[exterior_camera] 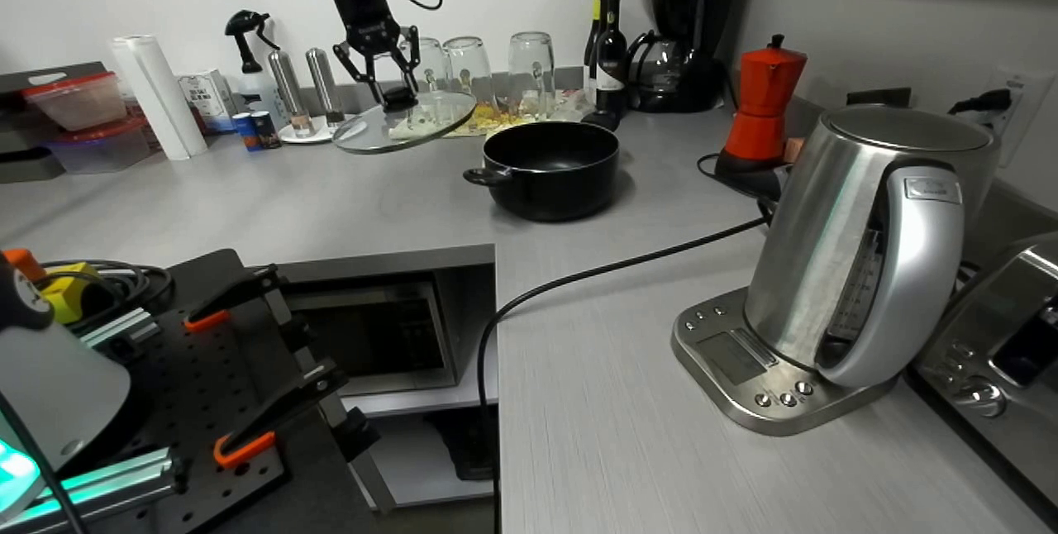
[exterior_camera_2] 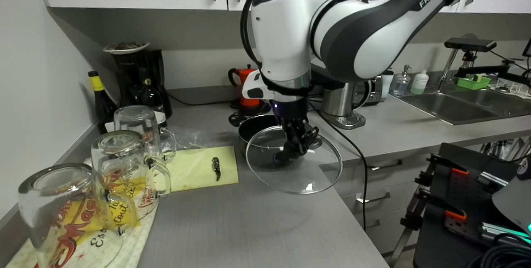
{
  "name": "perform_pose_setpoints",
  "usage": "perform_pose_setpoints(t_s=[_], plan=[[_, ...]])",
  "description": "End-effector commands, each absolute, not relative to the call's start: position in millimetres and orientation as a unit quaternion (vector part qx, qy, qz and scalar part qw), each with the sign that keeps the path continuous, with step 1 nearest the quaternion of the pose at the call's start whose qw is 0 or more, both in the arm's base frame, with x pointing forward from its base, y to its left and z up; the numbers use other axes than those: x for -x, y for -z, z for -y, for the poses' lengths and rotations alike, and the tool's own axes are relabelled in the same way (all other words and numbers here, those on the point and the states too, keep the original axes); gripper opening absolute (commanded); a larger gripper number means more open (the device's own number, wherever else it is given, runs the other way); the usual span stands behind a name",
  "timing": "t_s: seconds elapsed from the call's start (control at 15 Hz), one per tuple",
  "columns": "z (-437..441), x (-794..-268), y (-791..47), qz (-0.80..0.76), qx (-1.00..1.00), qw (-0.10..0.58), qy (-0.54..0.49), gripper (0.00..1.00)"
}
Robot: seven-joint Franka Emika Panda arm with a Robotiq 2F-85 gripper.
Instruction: Put the lid on the pot
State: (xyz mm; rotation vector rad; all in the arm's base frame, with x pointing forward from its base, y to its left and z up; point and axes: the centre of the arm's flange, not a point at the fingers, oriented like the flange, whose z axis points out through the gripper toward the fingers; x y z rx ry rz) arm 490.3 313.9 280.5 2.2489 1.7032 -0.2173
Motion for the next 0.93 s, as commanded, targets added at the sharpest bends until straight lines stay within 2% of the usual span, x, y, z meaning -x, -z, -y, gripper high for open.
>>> perform_pose_setpoints(t_s=[0.0,0.87], plan=[[-290,-524,-320,-0.563,-0.803,0.176,0.087,0.25],[-240,-631,-344,-0.499,-0.839,0.179,0.119,0.25]])
